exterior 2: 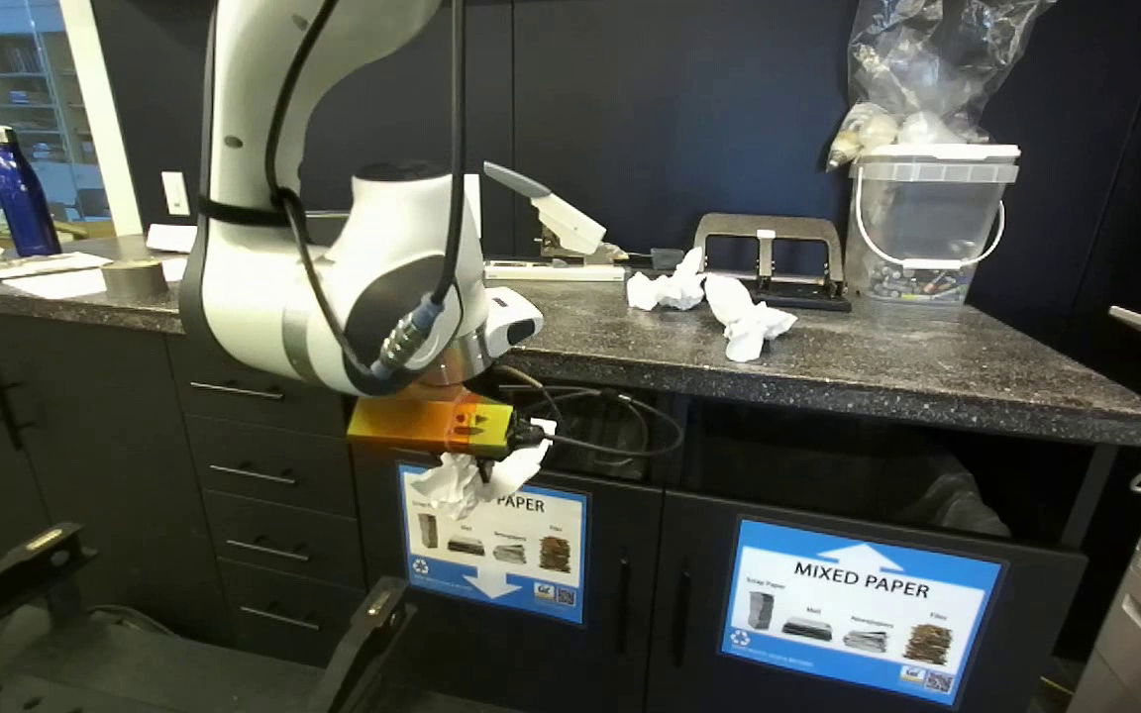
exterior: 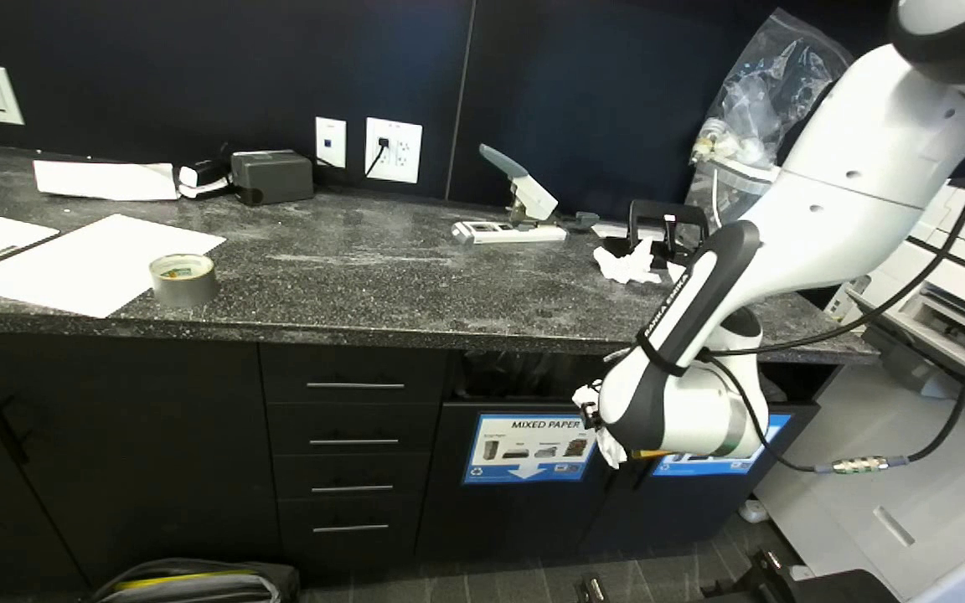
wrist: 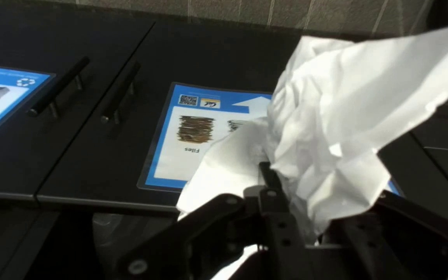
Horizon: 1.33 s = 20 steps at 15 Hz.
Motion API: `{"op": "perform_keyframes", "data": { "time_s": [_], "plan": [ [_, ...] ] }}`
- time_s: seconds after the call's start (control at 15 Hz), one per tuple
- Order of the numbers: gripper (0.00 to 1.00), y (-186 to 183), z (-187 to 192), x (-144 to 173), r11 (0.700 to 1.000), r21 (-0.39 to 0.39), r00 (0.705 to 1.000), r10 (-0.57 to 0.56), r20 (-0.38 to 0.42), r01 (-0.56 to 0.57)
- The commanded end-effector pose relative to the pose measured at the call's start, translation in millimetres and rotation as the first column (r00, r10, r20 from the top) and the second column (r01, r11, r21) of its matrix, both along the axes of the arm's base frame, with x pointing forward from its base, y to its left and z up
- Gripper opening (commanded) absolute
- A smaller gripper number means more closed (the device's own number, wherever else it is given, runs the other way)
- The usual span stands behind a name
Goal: Put the papers in the bin to the left
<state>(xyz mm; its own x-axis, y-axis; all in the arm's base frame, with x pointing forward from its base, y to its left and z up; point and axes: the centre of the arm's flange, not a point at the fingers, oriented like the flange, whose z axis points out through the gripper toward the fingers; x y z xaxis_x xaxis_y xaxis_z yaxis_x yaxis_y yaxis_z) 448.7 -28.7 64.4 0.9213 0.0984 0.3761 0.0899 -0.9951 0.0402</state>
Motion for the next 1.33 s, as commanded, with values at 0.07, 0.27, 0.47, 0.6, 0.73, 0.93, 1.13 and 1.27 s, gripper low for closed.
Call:
{"op": "perform_keyframes", "data": {
  "time_s": [0.07, 0.27, 0.47, 0.6, 0.73, 0.93, 1.13, 1.27],
  "plan": [
    [0.06, -5.1, -36.7, 7.4, 0.998, -0.057, 0.983, -0.028, 0.181, 0.039],
    [0.06, -0.7, -45.3, 12.6, 0.997, -0.061, 0.958, -0.026, 0.286, 0.045],
    [0.06, 6.1, -49.3, 17.5, 0.997, -0.050, 0.919, -0.028, 0.393, 0.052],
    [0.06, 9.5, -52.7, 18.7, 0.997, -0.033, 0.892, -0.044, 0.450, 0.066],
    [0.06, 11.3, -59.8, 19.0, 0.997, -0.027, 0.870, -0.053, 0.490, 0.076],
    [0.06, 17.4, -68.0, 26.6, 0.996, -0.002, 0.835, -0.076, 0.544, 0.092],
    [0.06, 25.7, -75.7, 44.0, 0.994, 0.030, 0.809, -0.099, 0.579, 0.100],
    [0.06, 30.9, -81.8, 53.9, 0.994, 0.041, 0.790, -0.106, 0.604, 0.102]
  ]
}}
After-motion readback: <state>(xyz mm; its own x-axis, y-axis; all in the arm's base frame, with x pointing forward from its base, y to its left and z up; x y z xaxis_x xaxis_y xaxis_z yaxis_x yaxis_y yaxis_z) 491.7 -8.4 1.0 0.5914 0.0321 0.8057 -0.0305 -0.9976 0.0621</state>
